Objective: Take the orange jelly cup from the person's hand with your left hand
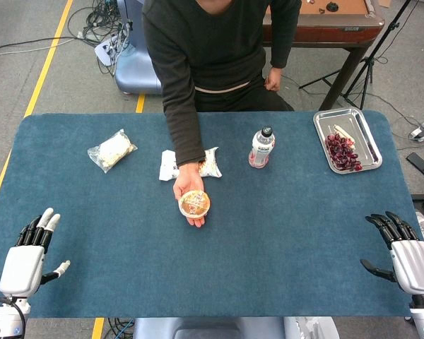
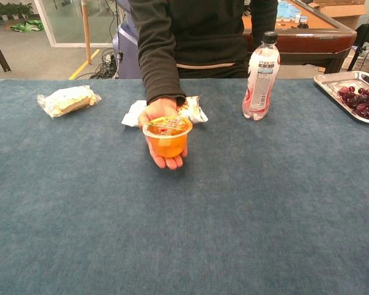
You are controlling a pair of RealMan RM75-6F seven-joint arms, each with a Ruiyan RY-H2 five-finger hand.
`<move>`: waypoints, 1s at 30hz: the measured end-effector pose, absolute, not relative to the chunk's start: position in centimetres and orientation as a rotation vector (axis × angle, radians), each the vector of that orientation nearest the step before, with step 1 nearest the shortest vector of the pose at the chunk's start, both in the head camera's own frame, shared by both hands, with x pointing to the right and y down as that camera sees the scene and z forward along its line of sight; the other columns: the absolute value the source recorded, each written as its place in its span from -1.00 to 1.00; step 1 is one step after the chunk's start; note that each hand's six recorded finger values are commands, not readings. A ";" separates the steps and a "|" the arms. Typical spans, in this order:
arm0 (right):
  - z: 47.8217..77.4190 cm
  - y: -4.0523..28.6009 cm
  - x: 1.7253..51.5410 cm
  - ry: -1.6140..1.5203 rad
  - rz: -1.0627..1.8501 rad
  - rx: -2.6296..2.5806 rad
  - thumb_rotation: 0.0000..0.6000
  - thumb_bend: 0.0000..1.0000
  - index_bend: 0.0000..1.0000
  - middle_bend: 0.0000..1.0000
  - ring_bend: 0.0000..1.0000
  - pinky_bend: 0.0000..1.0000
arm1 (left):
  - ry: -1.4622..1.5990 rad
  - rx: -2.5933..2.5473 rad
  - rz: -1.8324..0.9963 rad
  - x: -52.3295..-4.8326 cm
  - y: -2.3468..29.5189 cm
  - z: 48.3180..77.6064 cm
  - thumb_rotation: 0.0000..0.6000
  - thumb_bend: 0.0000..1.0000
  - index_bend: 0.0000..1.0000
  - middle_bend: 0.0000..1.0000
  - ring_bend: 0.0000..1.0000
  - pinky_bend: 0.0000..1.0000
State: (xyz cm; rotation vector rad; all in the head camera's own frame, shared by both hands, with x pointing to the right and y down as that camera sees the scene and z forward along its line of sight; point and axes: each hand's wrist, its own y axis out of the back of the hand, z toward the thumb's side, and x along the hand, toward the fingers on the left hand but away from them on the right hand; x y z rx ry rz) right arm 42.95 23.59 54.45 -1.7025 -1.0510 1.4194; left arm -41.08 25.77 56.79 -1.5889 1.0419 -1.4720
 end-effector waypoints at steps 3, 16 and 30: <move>54.4 23.6 43.0 -1.050 1.419 -1.700 1.00 -0.78 -0.62 -0.65 -0.86 -0.65 | 1.037 -1.593 -1.473 -41.0 25.8 56.9 1.00 -0.65 -1.00 -1.00 -0.95 -0.80; 53.1 22.5 42.6 -1.063 1.361 -1.666 1.00 -0.78 -0.62 -0.65 -0.86 -0.65 | 1.059 -1.705 -1.381 -40.0 24.0 57.3 1.00 -0.65 -1.00 -1.00 -0.95 -0.80; 51.8 21.0 40.6 -1.013 1.318 -1.653 1.00 -0.78 -0.62 -0.65 -0.86 -0.65 | 0.833 -2.020 -1.038 -32.5 16.0 59.4 1.00 -0.65 -1.00 -1.00 -0.97 -0.82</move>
